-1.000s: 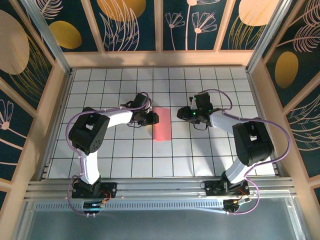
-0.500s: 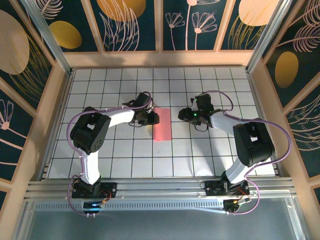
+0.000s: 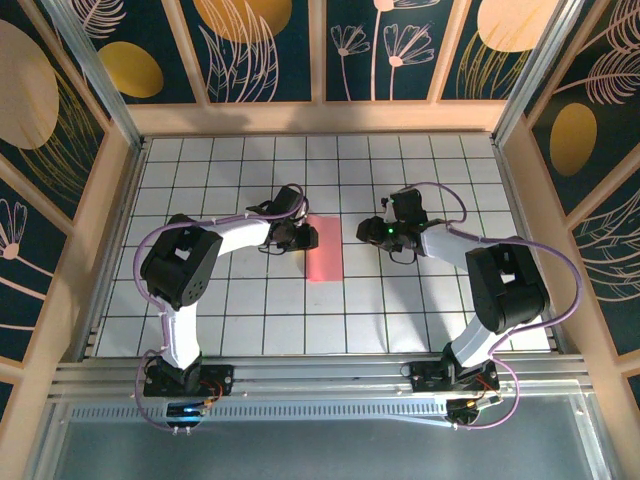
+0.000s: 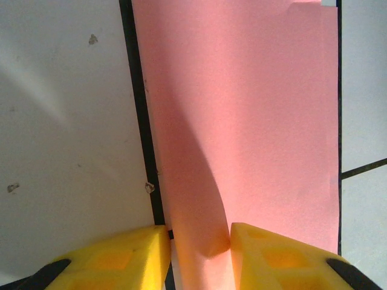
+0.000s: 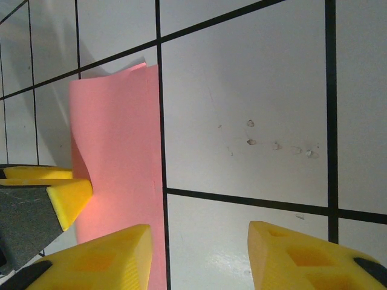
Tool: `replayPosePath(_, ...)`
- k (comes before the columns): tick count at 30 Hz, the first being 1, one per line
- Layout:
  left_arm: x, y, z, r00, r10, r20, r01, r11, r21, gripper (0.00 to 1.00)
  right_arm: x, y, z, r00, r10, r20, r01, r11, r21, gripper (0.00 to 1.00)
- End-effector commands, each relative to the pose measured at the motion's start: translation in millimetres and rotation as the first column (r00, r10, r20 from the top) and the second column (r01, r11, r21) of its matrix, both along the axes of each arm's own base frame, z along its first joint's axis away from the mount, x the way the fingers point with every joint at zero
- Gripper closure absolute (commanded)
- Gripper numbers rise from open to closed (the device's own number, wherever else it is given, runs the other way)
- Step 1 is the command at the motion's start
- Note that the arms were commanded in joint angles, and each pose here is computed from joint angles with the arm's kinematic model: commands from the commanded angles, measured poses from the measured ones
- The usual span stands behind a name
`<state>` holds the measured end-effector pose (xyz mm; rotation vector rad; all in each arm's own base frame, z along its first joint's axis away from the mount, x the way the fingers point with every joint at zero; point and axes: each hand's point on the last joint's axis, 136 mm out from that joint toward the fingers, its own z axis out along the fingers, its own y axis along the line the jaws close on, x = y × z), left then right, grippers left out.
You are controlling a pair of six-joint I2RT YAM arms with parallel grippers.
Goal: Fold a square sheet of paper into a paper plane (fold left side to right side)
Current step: First fold in half a square sheet of paper at the center of the table.
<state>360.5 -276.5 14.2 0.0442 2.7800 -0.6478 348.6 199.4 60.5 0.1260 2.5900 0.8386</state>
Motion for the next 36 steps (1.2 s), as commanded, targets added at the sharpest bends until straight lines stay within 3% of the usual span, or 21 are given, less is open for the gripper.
replayPosePath(1, -17.4, 25.4, -42.7, 0.997, 0.027, -0.068, -0.018, 0.991, 0.132, 0.65, 1.3, -4.0, 4.6, 1.0, -0.004, 0.028, 0.004, 1.0, 0.001, 0.54)
replayPosePath(36, -17.7, 18.5, -47.2, 0.996, -0.003, -0.095, 0.015, 0.993, 0.118, 0.6, -3.1, -0.3, 4.2, 1.0, 0.008, 0.017, -0.009, 1.0, 0.023, 0.54)
